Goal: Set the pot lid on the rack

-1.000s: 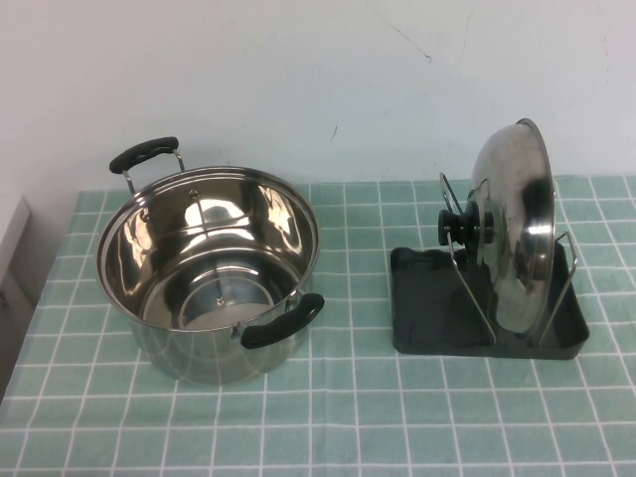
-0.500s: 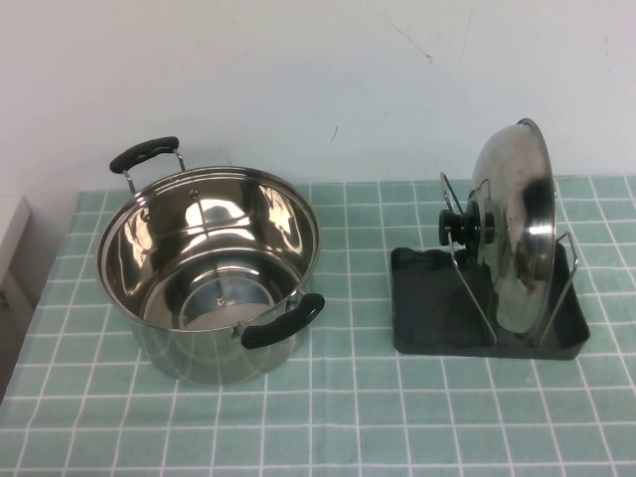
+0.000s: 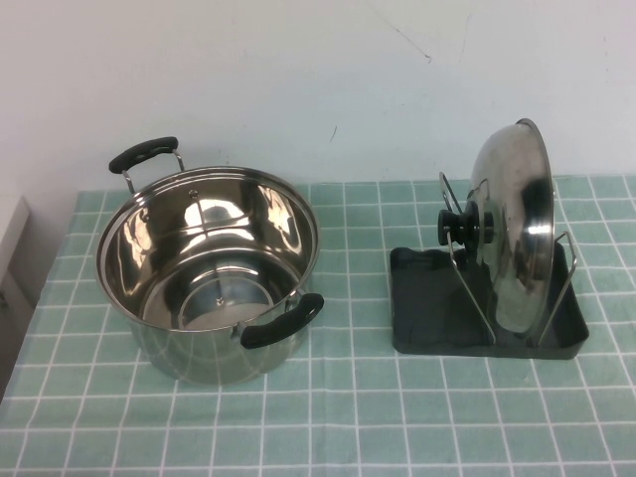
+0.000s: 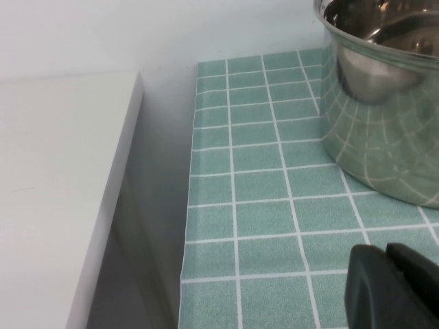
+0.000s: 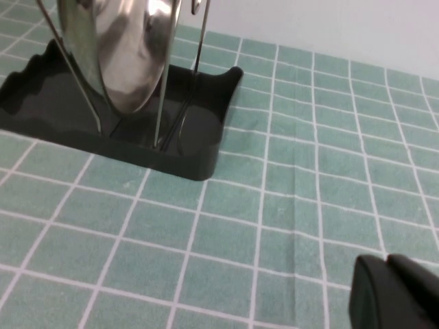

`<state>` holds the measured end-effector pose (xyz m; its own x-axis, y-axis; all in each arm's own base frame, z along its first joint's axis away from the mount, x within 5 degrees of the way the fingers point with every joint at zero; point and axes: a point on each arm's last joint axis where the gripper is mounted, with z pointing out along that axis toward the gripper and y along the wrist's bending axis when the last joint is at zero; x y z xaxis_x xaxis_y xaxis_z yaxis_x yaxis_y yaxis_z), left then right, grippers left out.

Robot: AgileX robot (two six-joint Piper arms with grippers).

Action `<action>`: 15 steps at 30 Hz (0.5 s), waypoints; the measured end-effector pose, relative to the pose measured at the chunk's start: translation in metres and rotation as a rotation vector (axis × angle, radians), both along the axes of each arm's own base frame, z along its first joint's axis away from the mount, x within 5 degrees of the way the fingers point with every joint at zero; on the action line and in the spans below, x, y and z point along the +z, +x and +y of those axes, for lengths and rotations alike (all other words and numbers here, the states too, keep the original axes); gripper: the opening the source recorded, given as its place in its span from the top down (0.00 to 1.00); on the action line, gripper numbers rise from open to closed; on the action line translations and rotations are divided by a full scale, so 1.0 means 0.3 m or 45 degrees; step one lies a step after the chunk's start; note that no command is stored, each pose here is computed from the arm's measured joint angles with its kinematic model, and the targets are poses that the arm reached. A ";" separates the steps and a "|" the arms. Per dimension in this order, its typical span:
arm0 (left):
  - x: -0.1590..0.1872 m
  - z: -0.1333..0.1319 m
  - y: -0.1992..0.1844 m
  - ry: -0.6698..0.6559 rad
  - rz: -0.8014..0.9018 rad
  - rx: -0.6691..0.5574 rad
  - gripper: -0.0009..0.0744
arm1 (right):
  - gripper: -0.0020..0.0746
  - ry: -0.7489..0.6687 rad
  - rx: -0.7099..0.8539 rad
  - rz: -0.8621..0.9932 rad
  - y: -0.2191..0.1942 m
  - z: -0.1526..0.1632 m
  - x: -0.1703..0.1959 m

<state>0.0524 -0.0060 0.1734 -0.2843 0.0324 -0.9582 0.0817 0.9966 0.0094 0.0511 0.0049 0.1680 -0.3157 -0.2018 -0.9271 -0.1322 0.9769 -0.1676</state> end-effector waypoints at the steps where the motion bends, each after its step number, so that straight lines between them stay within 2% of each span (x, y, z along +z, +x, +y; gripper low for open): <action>1: 0.000 0.000 0.000 0.000 0.000 0.000 0.99 | 0.98 0.002 -0.001 0.000 0.000 0.000 0.000; 15: 0.000 0.000 0.000 0.000 0.000 0.000 0.99 | 0.98 0.008 -0.024 0.001 0.000 -0.003 0.000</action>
<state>0.0524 -0.0060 0.1734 -0.2843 0.0324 -0.9582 0.0817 0.9966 0.0094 0.0512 0.0039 0.1679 -0.3200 -0.1902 -0.9281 -0.1137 0.9803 -0.1617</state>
